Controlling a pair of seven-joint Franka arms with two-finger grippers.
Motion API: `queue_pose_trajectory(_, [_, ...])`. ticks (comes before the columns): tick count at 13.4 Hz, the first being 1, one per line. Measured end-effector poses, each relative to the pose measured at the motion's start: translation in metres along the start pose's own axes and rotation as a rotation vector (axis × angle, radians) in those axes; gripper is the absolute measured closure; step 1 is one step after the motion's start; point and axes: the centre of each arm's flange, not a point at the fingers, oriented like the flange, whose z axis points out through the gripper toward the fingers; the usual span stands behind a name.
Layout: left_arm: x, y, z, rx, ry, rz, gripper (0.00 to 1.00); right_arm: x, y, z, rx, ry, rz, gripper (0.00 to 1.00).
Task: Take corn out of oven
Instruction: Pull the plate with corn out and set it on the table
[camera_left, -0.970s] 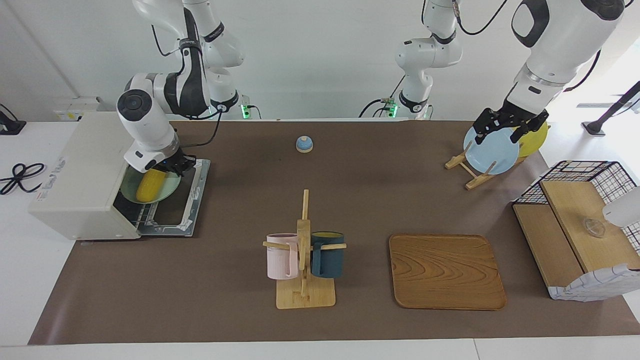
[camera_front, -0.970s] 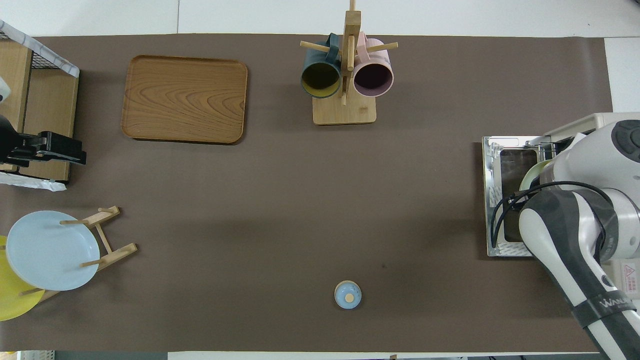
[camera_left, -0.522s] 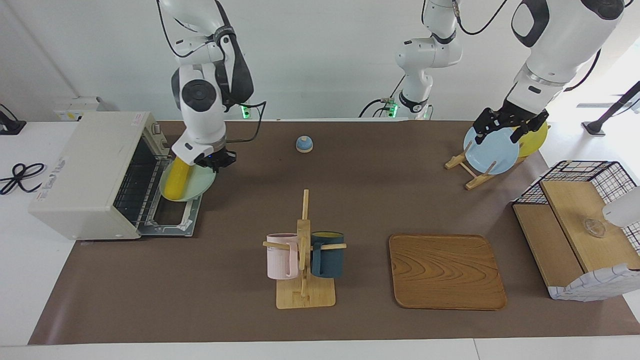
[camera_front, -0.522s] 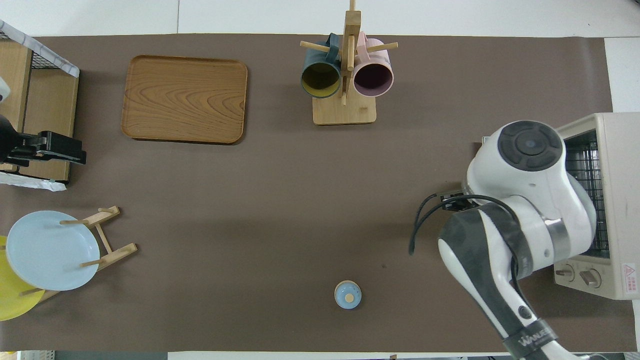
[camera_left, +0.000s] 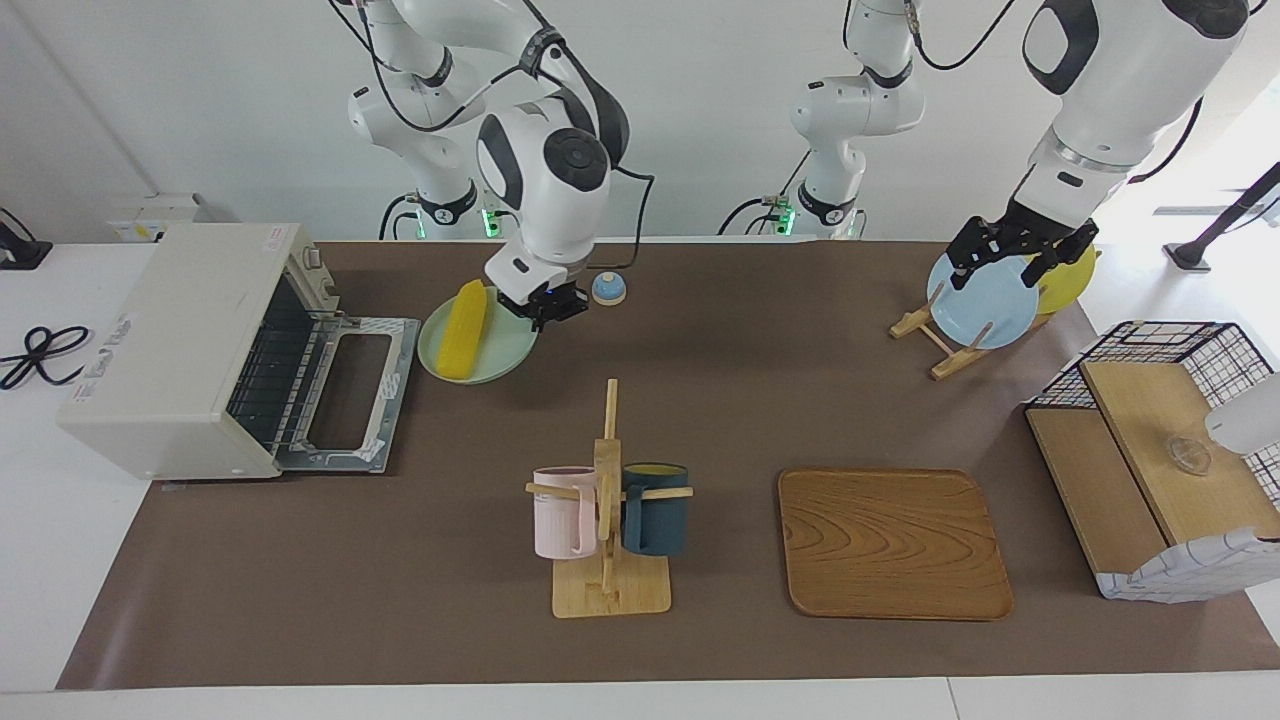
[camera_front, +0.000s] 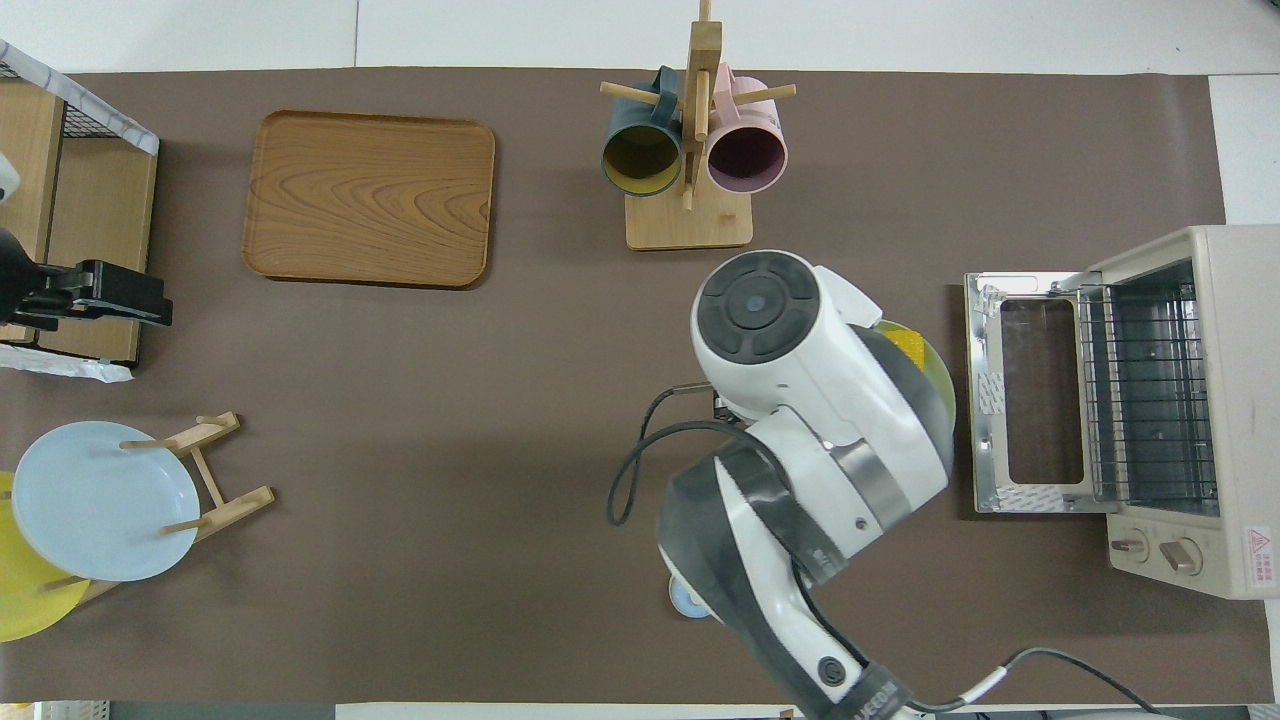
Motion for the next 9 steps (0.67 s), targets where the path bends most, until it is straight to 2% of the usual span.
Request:
queue_pose_trajectory(4, [0.001, 0.0, -0.001, 0.0, 0.008, 0.001, 0.0, 0.017, -0.09, 0.029, 0.008, 0.029, 0.008, 0.97])
queue_pose_trajectory(9, [0.003, 0.001, -0.002, -0.001, 0.026, 0.002, 0.0, 0.023, -0.127, 0.05, 0.106, 0.084, 0.009, 0.97])
